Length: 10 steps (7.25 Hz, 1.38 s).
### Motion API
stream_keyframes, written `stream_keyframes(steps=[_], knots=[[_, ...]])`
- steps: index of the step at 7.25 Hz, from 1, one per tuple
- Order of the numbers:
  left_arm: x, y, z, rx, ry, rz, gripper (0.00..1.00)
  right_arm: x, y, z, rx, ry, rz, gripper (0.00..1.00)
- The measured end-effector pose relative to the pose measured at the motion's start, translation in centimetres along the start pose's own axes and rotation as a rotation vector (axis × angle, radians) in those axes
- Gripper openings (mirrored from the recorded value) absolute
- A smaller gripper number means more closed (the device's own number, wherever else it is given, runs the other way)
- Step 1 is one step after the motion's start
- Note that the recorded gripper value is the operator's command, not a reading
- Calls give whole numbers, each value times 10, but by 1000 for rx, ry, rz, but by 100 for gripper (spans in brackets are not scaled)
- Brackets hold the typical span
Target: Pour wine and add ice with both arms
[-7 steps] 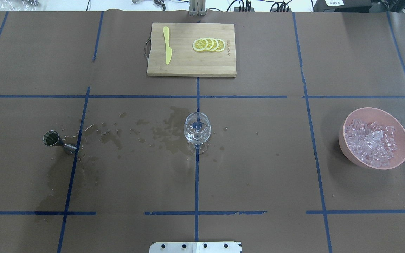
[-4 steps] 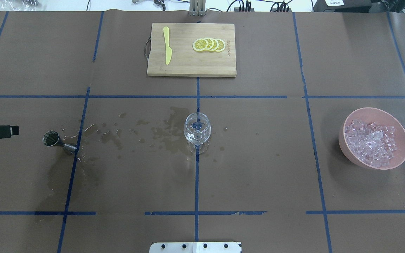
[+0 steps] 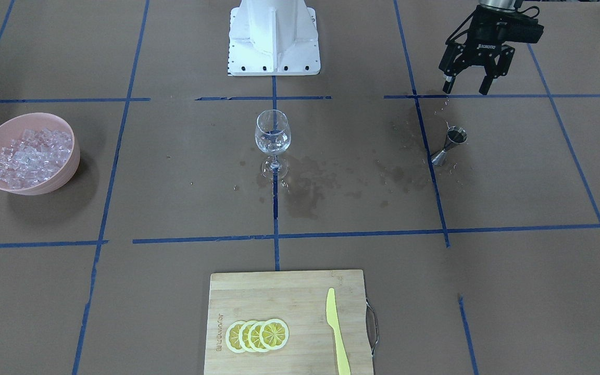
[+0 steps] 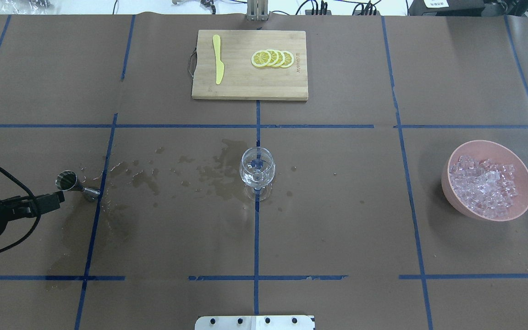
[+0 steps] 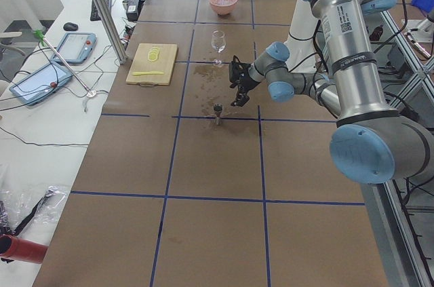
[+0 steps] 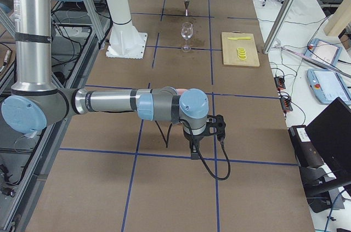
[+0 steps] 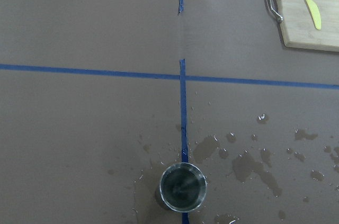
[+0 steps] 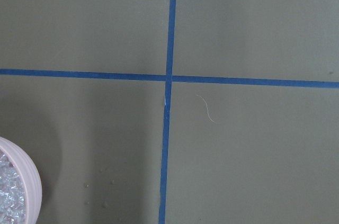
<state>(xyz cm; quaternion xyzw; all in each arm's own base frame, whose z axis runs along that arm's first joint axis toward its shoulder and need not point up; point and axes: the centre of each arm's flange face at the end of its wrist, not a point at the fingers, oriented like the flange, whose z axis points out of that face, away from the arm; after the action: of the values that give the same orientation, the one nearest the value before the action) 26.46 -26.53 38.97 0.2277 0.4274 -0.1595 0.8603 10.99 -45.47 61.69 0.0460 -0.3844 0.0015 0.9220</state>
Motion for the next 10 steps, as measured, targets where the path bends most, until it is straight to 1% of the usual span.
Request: stream_keyframes(steps=[2,4,5,6,7,8,10], knots=[[0,17,4,96,-25,-15,100,-4,-1,-2,6,-9,-3,100],[0,39,12,181,-77,-12,100,-20,-8,-13,27,-46,-25,100],[0,52,17,211,-96,0,100,-29,-14,-16,32,-57,-40,100],[-1,65,29,239,-109,13,100,-36,-20,-19,38,-59,-56,100],[-4,77,47,279,-120,23,99,-41,-23,-21,42,-63,-65,100],[-8,88,66,323,-129,30,99,-47,-25,-21,43,-65,-51,100],[-7,102,97,397,-136,46,98,-76,-28,-23,40,-72,20,100]])
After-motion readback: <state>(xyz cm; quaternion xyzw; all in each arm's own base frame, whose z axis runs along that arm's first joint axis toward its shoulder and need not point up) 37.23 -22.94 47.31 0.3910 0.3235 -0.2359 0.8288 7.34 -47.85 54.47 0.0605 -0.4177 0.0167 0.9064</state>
